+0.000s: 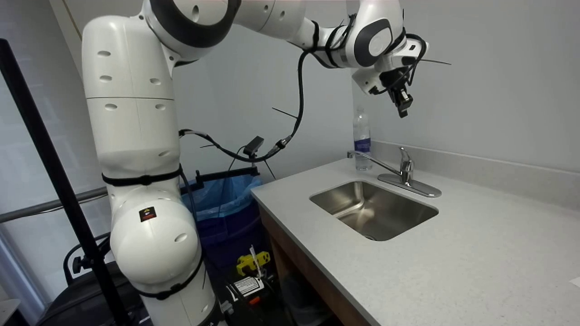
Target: Close and open the faucet of the sink.
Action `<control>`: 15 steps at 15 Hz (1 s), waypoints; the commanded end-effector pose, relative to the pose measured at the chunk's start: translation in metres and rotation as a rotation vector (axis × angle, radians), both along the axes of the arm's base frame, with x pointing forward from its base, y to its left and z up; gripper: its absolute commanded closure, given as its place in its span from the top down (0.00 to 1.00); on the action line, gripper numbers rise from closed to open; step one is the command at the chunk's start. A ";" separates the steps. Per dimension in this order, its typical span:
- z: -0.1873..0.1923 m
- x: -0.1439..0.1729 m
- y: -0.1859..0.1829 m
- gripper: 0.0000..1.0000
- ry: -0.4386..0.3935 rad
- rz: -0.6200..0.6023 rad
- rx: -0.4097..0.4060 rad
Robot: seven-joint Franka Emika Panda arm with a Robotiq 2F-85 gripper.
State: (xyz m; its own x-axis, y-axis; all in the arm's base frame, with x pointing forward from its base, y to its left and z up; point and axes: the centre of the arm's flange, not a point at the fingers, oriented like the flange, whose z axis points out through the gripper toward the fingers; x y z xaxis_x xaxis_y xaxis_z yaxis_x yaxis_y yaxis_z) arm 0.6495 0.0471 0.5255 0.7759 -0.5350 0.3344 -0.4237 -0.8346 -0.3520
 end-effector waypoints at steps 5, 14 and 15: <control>0.015 -0.043 -0.023 0.26 0.071 0.128 0.001; 0.022 -0.081 -0.040 0.84 0.074 0.208 0.009; 0.022 -0.087 -0.040 0.92 0.070 0.221 0.014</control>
State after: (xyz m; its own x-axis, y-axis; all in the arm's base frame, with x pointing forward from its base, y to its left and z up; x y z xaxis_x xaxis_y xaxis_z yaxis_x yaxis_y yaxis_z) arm 0.5938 0.0133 0.5416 0.8768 -0.3907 0.2801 -0.3014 -0.9007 -0.3128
